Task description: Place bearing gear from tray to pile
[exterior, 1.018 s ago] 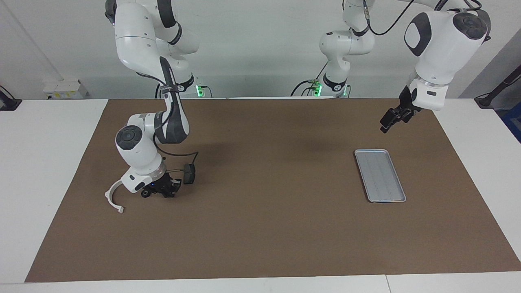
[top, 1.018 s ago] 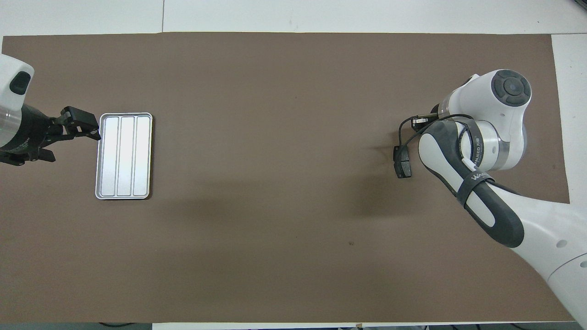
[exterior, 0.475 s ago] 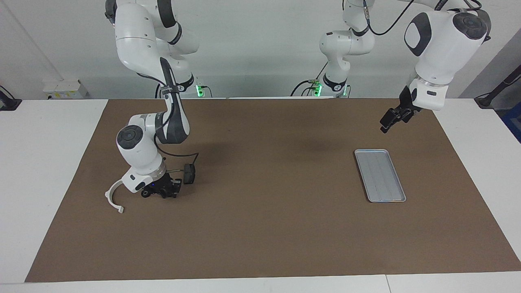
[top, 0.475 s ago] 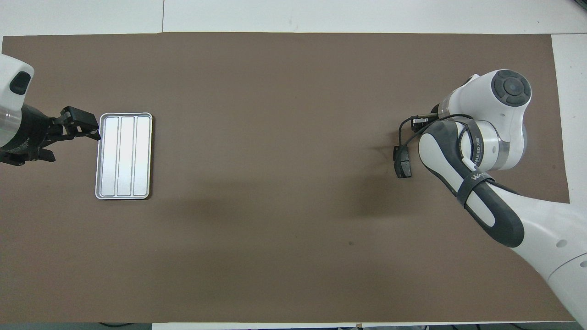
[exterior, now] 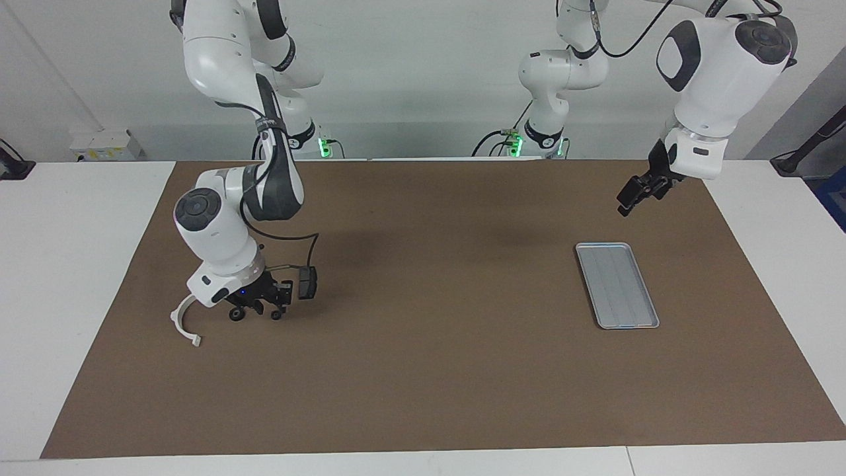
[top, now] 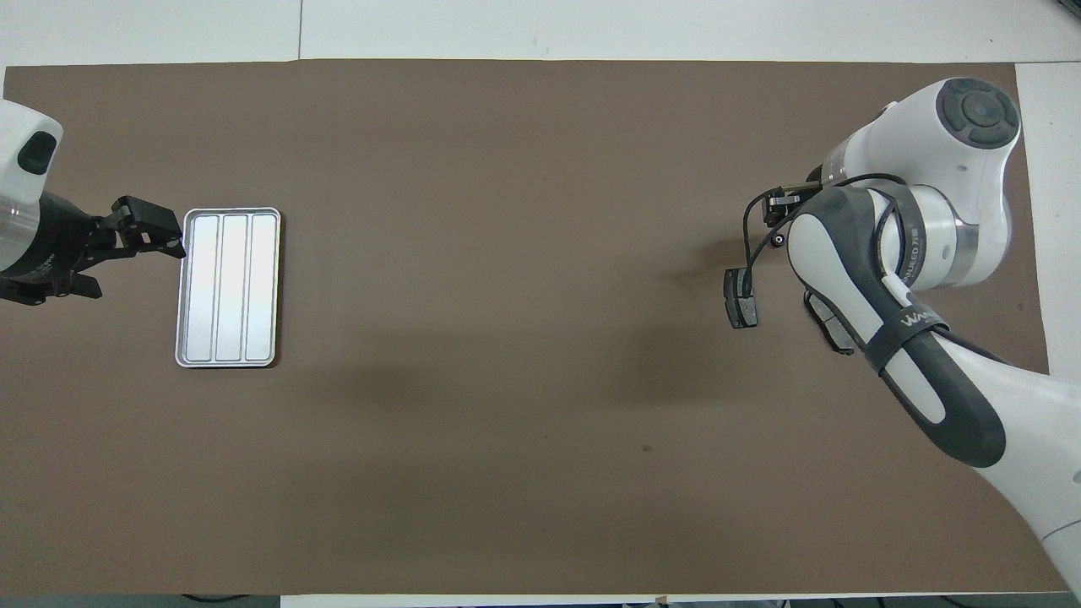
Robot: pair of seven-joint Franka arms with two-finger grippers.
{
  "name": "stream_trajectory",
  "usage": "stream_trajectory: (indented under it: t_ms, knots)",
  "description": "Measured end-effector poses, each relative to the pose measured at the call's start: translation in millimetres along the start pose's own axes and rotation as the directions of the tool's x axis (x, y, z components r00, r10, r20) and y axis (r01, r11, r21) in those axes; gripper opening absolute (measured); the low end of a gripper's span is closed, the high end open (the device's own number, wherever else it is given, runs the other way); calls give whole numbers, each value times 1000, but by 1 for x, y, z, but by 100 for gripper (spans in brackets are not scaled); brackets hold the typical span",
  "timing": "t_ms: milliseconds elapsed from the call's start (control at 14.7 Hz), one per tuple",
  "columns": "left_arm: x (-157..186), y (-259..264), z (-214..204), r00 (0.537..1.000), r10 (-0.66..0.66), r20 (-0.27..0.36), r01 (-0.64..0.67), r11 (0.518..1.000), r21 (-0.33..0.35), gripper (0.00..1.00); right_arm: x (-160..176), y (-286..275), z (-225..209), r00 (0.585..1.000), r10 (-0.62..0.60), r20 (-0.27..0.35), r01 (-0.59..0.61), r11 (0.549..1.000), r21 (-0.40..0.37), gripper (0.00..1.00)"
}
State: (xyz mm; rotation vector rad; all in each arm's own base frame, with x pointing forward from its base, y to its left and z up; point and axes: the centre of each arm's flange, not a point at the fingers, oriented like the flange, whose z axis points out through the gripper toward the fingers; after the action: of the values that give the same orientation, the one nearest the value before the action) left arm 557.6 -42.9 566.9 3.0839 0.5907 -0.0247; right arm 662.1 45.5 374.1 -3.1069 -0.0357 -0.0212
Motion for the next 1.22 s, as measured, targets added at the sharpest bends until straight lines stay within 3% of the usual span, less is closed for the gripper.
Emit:
stream_trajectory:
  t_ms: [271, 407, 543, 882, 1221]
  knots:
    - [0, 0, 0, 1000, 0, 0, 0, 1000, 0, 100, 0, 0, -87, 1000, 0, -25, 0, 1000, 1, 60]
    - [0, 0, 0, 1000, 0, 0, 0, 1000, 0, 100, -12, 5, -127, 999, 8, -38, -9, 1000, -2, 76]
    - [0, 0, 0, 1000, 0, 0, 0, 1000, 0, 100, -27, 17, -160, 999, 24, -34, -25, 1000, -9, 98]
    - [0, 0, 0, 1000, 0, 0, 0, 1000, 0, 100, -61, 56, -227, 998, 63, -26, -64, 998, -23, 100]
    - [0, 0, 0, 1000, 0, 0, 0, 1000, 0, 100, -91, 63, -264, 996, 81, 31, -81, 996, -28, 100]
